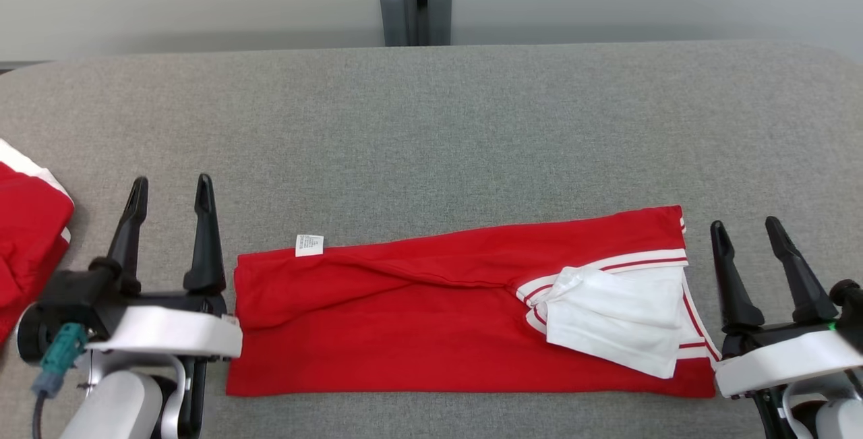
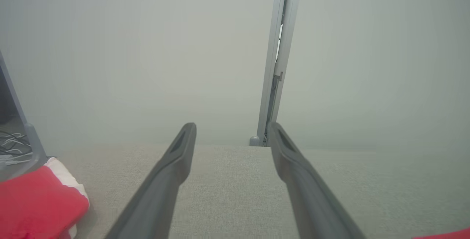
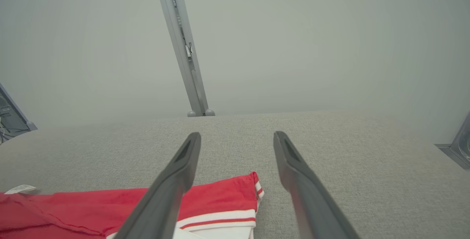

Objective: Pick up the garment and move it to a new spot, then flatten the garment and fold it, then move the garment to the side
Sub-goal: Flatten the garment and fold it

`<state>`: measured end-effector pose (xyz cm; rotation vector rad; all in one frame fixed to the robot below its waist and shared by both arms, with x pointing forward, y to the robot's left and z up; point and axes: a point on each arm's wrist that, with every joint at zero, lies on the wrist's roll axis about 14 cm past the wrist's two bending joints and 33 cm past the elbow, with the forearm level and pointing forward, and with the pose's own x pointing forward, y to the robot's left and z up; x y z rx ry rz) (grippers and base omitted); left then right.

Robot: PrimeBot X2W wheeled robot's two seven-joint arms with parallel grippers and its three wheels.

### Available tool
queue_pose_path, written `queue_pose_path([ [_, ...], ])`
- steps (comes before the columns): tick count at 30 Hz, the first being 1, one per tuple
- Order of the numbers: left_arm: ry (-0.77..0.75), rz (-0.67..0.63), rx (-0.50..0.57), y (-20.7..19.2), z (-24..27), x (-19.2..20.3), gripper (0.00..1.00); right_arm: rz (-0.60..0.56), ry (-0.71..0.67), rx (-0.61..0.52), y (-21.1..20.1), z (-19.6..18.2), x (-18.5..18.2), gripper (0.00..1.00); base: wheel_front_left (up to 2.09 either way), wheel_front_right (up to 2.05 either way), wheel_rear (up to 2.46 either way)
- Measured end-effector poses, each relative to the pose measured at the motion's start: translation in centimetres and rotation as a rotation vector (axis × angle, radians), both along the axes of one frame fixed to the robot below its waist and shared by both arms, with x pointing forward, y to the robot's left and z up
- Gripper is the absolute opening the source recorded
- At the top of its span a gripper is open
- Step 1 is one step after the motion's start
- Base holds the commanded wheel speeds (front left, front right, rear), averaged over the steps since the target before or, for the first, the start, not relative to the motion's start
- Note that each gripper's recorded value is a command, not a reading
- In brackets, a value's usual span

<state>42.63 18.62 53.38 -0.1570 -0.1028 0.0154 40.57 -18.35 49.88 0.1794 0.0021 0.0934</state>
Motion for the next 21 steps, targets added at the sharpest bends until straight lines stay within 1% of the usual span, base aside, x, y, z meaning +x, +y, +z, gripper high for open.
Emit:
queue_pose_path([
  [6, 0.041, 0.007, 0.073, 0.4, -1.9, -1.7, 1.00, 0.015, 0.014, -0.023, 0.6, -0.4, -0.3, 1.00, 0.00, 0.00, 0.00],
  [9, 0.069, 0.023, 0.067, 0.8, -2.9, -2.5, 1.00, 0.021, 0.029, -0.051, 0.5, -0.8, -0.5, 1.00, 0.00, 0.00, 0.00],
  [11, 0.081, 0.034, 0.083, 1.2, -3.4, -2.9, 1.00, 0.018, 0.045, -0.049, 0.5, -1.3, -0.7, 1.00, 0.00, 0.00, 0.00],
  [13, 0.080, 0.043, 0.078, 1.4, -3.4, -3.1, 1.00, 0.017, 0.053, -0.045, 0.6, -1.6, -0.9, 1.00, 0.00, 0.00, 0.00],
  [21, 0.090, 0.028, 0.124, 1.6, -4.0, -3.9, 1.00, 0.011, 0.067, -0.033, 0.7, -2.0, -1.5, 1.00, 0.00, 0.00, 0.00],
])
